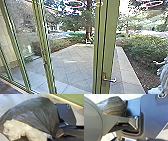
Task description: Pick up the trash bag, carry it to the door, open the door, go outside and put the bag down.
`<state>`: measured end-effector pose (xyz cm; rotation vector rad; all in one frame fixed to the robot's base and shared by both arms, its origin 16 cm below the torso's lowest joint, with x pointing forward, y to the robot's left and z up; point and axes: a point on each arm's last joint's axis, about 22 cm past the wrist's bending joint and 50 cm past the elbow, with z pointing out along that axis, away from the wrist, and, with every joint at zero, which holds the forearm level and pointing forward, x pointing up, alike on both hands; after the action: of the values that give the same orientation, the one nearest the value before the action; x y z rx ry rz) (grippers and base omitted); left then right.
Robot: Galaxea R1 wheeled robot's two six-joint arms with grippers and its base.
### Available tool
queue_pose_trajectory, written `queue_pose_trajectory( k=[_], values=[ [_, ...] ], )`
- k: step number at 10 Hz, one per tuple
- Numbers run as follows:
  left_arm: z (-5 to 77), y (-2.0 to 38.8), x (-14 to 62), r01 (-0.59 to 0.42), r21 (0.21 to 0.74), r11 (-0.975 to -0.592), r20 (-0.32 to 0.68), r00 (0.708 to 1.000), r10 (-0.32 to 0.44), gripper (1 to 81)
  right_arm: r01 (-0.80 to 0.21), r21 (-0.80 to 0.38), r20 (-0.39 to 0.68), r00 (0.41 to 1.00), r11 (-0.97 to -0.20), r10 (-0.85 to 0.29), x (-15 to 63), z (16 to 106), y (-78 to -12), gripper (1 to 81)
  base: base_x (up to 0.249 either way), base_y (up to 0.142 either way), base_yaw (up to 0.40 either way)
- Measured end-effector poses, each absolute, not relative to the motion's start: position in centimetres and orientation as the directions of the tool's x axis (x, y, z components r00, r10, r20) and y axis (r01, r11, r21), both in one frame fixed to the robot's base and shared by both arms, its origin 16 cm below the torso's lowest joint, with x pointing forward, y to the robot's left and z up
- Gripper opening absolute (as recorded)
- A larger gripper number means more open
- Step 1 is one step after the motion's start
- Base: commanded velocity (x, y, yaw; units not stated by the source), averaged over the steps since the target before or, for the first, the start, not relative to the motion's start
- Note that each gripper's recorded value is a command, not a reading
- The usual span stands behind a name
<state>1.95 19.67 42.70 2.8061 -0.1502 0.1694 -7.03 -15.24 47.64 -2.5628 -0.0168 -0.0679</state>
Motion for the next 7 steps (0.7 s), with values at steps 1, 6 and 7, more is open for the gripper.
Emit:
queue_pose_trajectory(
  k=[1, 6, 7],
  values=[
    [42.7, 19.7, 2.0, -0.123, 0.313, -0.942, 0.134, 0.987, -0.084, 1.0, 0.025, -0.564, 0.054, 0.998, -0.825, -0.007, -7.0, 48.6, -15.5, 81.1, 0.000, 0.000, 0.000],
    [42.7, 19.6, 2.0, -0.123, 0.314, -0.941, 0.135, 0.987, -0.084, 1.0, 0.009, -0.607, 0.052, 0.998, -0.795, -0.028, -7.7, 52.2, -18.3, 81.1, 0.000, 0.000, 0.000],
    [42.7, 19.6, 2.0, -0.123, 0.314, -0.941, 0.135, 0.987, -0.084, 1.0, 0.008, -0.626, 0.052, 0.998, -0.780, -0.031, -7.7, 53.2, -17.9, 81.1, 0.000, 0.000, 0.000]
  ],
)
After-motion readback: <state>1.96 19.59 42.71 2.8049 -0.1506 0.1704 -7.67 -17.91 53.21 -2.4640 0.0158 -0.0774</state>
